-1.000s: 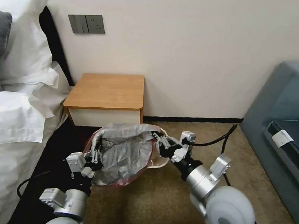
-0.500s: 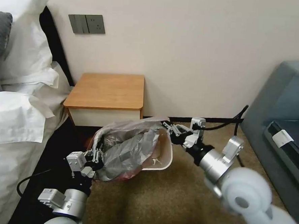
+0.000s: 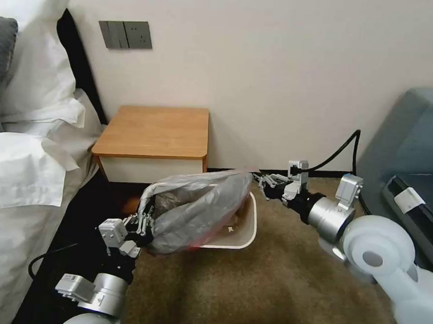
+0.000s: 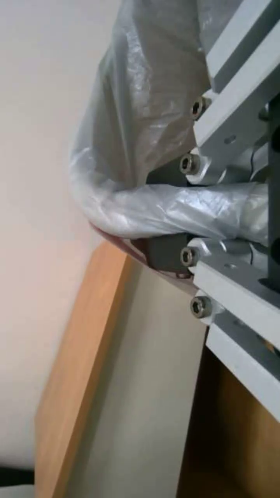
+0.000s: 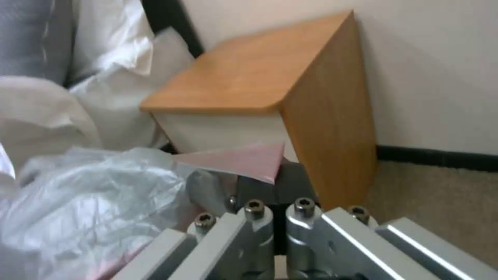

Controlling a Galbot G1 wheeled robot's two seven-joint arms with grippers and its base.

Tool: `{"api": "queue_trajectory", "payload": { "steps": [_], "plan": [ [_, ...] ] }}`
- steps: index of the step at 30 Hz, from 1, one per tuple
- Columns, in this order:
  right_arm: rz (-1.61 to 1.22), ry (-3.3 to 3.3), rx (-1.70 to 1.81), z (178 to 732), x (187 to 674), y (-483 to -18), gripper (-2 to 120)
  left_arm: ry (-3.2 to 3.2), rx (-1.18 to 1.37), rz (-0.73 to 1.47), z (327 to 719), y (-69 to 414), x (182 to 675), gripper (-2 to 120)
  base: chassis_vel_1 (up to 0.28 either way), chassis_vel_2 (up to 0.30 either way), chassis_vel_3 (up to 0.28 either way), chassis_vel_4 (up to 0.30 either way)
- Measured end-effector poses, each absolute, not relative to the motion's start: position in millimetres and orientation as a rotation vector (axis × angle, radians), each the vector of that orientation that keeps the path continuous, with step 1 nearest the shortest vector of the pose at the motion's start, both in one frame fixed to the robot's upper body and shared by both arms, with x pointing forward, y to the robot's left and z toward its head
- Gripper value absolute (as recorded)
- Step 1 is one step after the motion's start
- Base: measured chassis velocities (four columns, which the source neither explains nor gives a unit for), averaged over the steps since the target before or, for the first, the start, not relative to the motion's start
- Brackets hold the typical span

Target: Pick up the garbage bag from the table and place it over the trash can.

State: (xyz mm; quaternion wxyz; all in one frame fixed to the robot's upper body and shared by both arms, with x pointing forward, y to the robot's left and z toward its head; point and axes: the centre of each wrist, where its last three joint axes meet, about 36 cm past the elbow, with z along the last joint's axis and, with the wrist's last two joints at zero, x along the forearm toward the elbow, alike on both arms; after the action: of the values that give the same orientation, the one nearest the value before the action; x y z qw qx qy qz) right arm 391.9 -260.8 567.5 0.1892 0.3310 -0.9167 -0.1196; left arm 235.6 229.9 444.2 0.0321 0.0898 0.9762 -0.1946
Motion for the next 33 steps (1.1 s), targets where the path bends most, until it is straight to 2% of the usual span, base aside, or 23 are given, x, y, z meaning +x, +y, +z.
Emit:
{"api": "queue_trajectory", "payload": {
  "steps": [14,16,17,20,21,25,27,33],
  "plan": [
    [-0.424,-2.525,0.956,580.1,382.9,-284.8,2,2.988,0.256,-0.752,440.1,232.3,243.7,9,0.000,0.000,0.000,0.000],
    [-0.444,-2.520,0.952,580.2,378.8,-286.4,14,2.982,0.247,-0.779,440.4,234.7,245.9,9,0.000,0.000,0.000,0.000],
    [-0.444,-2.520,0.952,580.2,378.8,-286.4,14,2.982,0.247,-0.779,440.4,234.7,245.9,9,0.000,0.000,0.000,0.000],
    [-0.468,-2.514,0.947,581.3,368.5,-287.0,28,2.974,0.241,-0.818,440.5,238.0,250.1,9,0.000,0.000,0.000,0.000],
    [-0.468,-2.514,0.947,581.3,368.5,-287.0,28,2.974,0.241,-0.818,440.5,238.0,250.1,9,0.000,0.000,0.000,0.000],
    [-0.500,-2.546,0.919,590.9,354.8,-285.8,48,2.981,0.228,-0.829,438.1,238.4,254.0,9,0.000,0.000,0.000,0.000],
    [-0.513,-2.551,0.918,594.6,351.0,-284.4,52,2.983,0.223,-0.833,437.7,238.3,254.6,9,0.000,0.000,0.000,0.000],
    [-0.582,-2.557,0.856,613.4,321.1,-269.0,75,2.986,0.191,-0.871,437.5,238.5,256.5,9,0.000,0.000,0.000,0.000]
  ]
}}
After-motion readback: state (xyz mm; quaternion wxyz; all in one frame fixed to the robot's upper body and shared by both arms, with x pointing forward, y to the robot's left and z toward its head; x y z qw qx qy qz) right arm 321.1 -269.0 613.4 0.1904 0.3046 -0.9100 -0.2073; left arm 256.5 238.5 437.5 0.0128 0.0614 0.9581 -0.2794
